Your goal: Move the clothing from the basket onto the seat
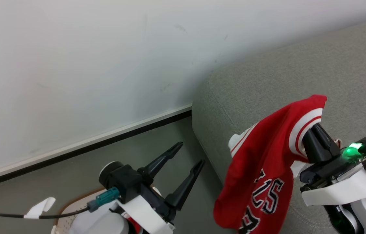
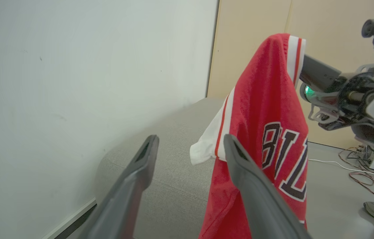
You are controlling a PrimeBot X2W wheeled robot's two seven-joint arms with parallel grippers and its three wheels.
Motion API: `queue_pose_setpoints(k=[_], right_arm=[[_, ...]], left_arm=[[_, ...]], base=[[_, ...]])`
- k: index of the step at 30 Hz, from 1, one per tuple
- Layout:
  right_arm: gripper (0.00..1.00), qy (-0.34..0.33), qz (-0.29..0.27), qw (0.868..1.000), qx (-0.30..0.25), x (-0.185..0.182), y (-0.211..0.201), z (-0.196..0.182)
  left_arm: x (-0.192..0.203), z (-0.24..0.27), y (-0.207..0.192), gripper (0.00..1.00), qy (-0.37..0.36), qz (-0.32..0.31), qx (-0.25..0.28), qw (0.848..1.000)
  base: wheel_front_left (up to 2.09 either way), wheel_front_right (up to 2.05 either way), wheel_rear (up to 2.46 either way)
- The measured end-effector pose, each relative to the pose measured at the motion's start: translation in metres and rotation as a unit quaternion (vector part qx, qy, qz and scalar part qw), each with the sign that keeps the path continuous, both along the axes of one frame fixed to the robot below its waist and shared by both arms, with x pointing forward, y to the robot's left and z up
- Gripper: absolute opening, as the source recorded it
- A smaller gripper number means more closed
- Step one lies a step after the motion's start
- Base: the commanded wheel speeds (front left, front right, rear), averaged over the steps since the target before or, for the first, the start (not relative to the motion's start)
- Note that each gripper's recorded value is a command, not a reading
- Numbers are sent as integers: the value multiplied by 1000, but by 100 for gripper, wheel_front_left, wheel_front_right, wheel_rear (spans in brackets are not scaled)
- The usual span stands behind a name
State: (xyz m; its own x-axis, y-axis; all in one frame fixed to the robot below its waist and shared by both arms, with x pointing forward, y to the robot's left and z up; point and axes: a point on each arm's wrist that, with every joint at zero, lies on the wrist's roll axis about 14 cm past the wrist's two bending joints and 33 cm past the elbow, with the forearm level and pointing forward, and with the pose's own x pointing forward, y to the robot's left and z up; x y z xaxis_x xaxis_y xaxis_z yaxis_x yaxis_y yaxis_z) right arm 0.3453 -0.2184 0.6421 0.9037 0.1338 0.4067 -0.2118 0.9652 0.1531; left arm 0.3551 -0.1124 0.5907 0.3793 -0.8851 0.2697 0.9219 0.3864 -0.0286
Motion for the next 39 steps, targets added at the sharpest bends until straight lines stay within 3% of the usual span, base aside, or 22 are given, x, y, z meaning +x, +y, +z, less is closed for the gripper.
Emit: queue_pose_setpoints(k=[16, 23, 27, 39], right_arm=[[0, -66, -19, 993, -99, 71, -26, 66], [0, -69, -72, 989, -109, 106, -69, 86], [0, -39, -106, 988, -106, 126, -98, 80], [0, 5, -222, 967, -125, 173, -171, 71]], left_arm=[[35, -51, 21, 100, 20, -8, 32, 999], [48, -83, 28, 100, 41, -20, 42, 998], [54, -103, 31, 100, 53, -31, 49, 997], [76, -176, 47, 100, 111, -49, 70, 990]], base=[[0, 0, 0], [0, 0, 0], [0, 0, 0], [0, 0, 0]])
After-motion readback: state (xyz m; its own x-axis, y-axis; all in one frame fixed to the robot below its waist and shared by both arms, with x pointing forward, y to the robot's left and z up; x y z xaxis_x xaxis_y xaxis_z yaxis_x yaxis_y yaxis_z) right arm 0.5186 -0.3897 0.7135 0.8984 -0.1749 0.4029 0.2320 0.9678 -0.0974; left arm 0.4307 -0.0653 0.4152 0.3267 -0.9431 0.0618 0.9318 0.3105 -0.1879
